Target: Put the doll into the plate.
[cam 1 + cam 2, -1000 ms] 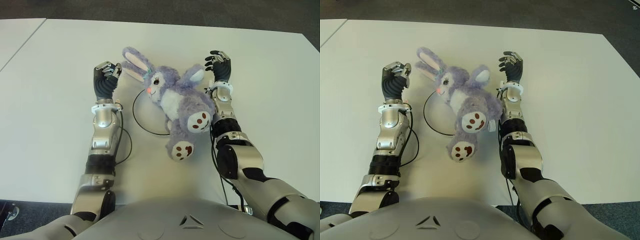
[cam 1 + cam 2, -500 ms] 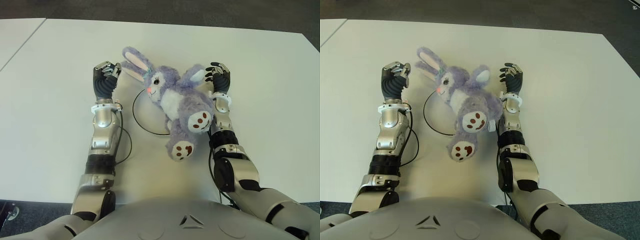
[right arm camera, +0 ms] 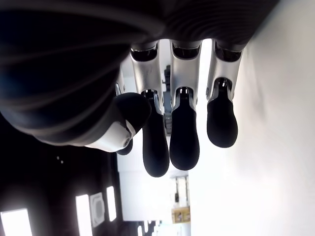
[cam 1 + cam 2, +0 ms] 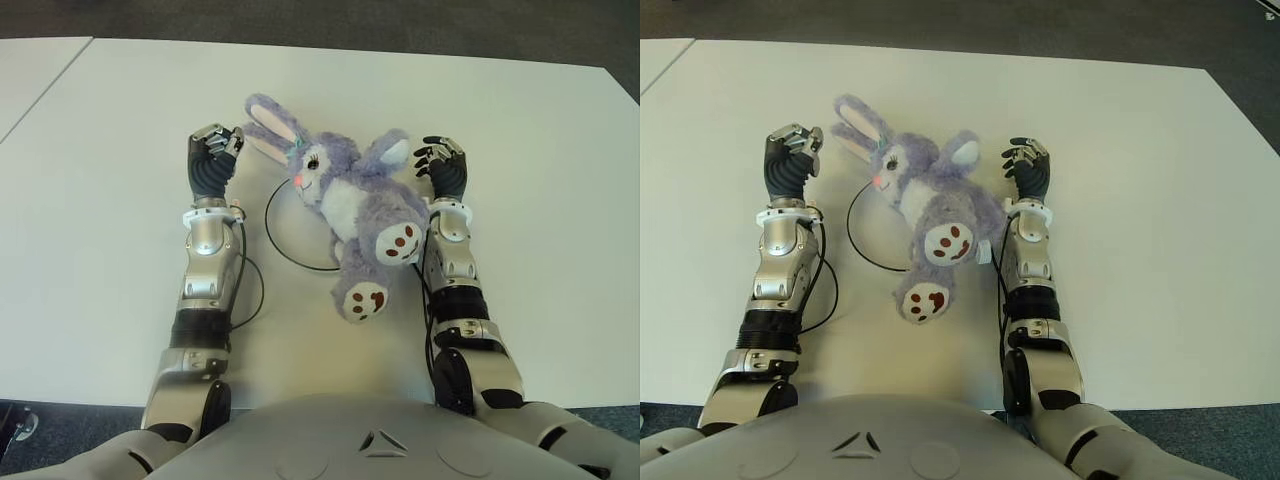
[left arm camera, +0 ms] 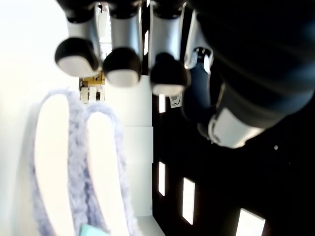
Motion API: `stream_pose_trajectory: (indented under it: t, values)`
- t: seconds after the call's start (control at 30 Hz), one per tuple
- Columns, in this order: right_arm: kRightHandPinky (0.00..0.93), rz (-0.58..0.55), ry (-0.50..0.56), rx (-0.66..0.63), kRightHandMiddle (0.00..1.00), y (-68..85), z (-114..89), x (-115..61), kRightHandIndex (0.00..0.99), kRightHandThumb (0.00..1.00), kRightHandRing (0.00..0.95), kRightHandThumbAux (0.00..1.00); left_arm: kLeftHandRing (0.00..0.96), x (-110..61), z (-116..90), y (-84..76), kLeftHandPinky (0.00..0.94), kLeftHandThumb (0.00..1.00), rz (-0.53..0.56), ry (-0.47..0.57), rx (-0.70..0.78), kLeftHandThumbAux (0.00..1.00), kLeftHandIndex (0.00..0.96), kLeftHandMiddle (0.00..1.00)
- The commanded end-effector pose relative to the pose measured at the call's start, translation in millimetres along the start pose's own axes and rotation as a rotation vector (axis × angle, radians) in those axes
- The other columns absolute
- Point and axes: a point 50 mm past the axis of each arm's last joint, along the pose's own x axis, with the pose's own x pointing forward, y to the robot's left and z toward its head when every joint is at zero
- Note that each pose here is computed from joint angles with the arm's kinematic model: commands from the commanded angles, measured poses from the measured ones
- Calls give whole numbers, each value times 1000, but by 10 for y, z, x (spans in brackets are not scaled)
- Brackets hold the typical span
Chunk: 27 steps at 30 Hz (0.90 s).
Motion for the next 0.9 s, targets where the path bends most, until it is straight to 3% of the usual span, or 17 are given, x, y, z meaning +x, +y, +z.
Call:
stream_pose_trajectory:
  t: [0.03,0.9]
  values:
    - [710,-1,64,-49,571,-100,-137,-119,396,842,767,682,889,-137,-231,53,879,714,-5,108,16,704,443,883]
    - [782,3,52,-45,577,-138,-43,-394,430,854,790,671,885,-70,-229,45,870,711,-77,128,20,705,442,879]
